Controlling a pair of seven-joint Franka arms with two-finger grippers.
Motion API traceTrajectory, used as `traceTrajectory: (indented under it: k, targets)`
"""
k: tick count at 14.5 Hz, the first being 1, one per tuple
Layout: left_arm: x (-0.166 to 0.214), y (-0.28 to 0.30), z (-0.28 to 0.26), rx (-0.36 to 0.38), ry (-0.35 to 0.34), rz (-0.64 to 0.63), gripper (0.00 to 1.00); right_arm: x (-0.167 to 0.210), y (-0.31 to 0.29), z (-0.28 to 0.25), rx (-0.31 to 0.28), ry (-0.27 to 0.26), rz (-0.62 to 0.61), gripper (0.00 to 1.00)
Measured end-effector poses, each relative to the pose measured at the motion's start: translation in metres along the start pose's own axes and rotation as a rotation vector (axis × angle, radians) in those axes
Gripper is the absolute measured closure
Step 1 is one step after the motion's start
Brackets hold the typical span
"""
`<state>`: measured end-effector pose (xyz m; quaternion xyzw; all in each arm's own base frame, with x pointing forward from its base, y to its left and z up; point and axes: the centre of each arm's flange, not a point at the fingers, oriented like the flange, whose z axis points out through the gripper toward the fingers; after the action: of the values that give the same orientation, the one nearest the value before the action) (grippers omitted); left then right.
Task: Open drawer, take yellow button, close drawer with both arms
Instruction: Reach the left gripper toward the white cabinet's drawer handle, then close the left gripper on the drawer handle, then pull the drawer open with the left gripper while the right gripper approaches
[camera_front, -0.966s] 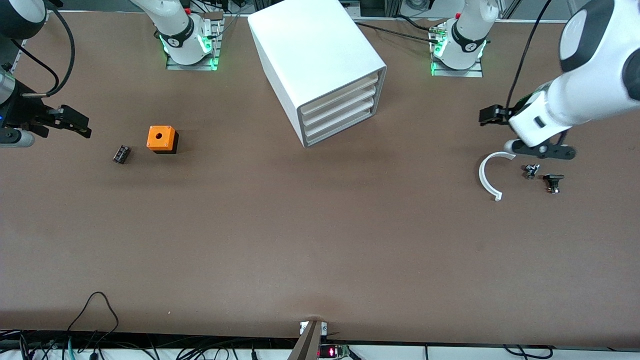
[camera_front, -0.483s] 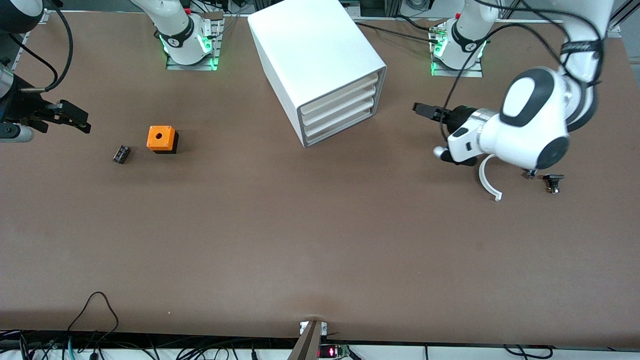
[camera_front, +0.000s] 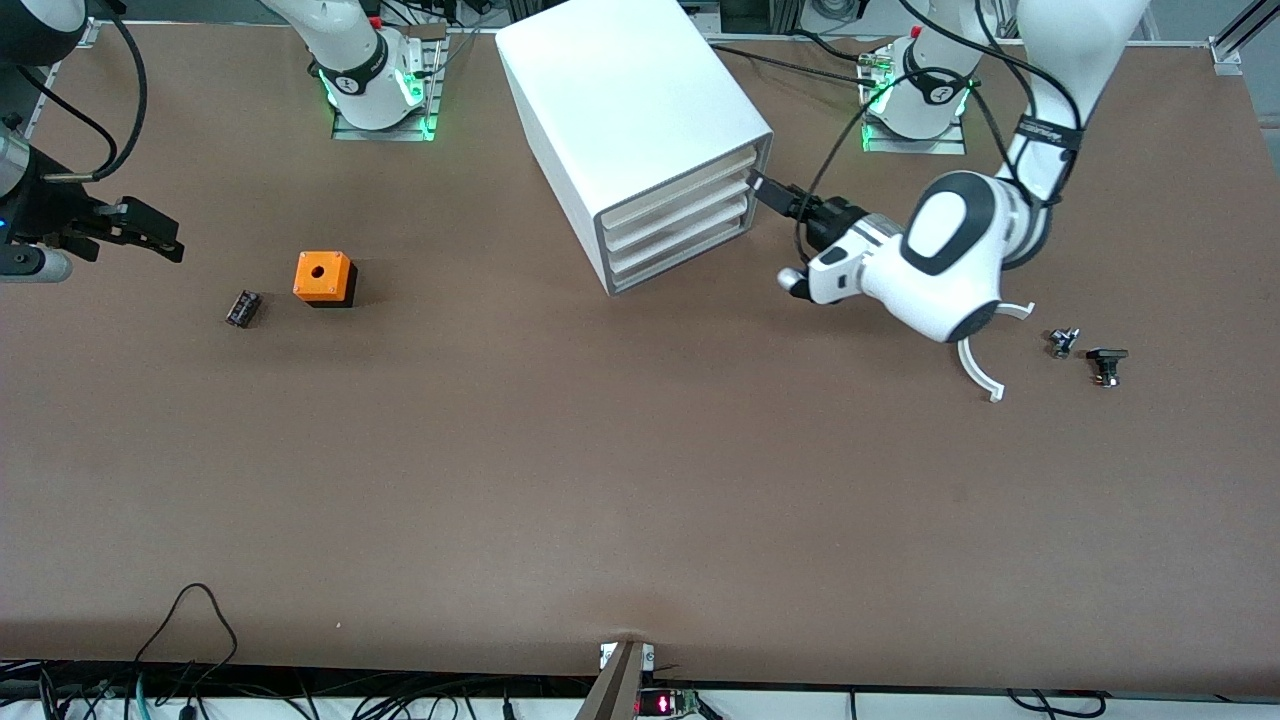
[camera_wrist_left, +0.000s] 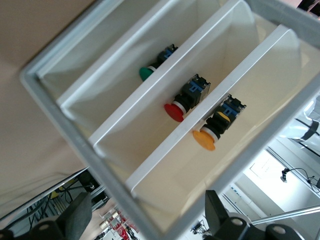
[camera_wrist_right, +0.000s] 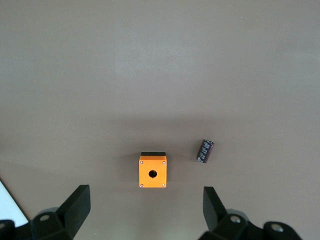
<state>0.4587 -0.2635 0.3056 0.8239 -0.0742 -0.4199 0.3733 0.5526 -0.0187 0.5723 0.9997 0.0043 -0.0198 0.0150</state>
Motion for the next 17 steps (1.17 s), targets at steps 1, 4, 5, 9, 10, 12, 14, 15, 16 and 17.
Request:
traceTrajectory:
  k: [1, 4, 5, 9, 10, 12, 14, 15, 16, 17]
  targets:
    - [0.002, -0.001, 0.011, -0.006, -0.004, 0.001, 0.0, 0.0, 0.0, 0.0, 0.0, 0.001, 0.0, 0.0]
    - [0.005, -0.012, 0.026, -0.011, 0.0, 0.018, 0.0, 0.0, -0.002, -0.003, 0.0, 0.009, -0.004, 0.0]
    - [0.006, -0.014, 0.027, -0.01, 0.007, 0.037, 0.0, 0.0, -0.005, -0.004, 0.0, 0.014, -0.009, 0.0]
    - [0.01, -0.024, 0.034, -0.047, 0.045, 0.191, 0.0, 0.001, -0.02, -0.012, -0.002, 0.035, -0.037, 0.0]
    - [0.011, -0.027, 0.037, -0.058, 0.054, 0.241, 0.0, 0.001, -0.021, -0.012, -0.002, 0.037, -0.037, 0.0]
    - [0.012, -0.031, 0.04, -0.066, 0.064, 0.312, 0.0, 0.002, -0.021, -0.011, -0.002, 0.034, -0.037, 0.0]
    - [0.012, -0.03, 0.042, -0.069, 0.063, 0.349, 0.0, 0.006, -0.021, -0.004, -0.003, 0.024, -0.038, 0.0]
    - [0.012, -0.027, 0.045, -0.076, 0.061, 0.365, 0.01, 0.009, -0.023, 0.001, -0.004, 0.017, -0.04, 0.0]
    - [0.012, -0.023, 0.049, -0.086, 0.058, 0.379, 0.01, 0.012, -0.026, 0.006, -0.005, 0.008, -0.045, 0.0]
    - [0.011, -0.019, 0.052, -0.094, 0.056, 0.393, 0.02, 0.015, -0.029, 0.011, -0.007, 0.001, -0.054, 0.0]
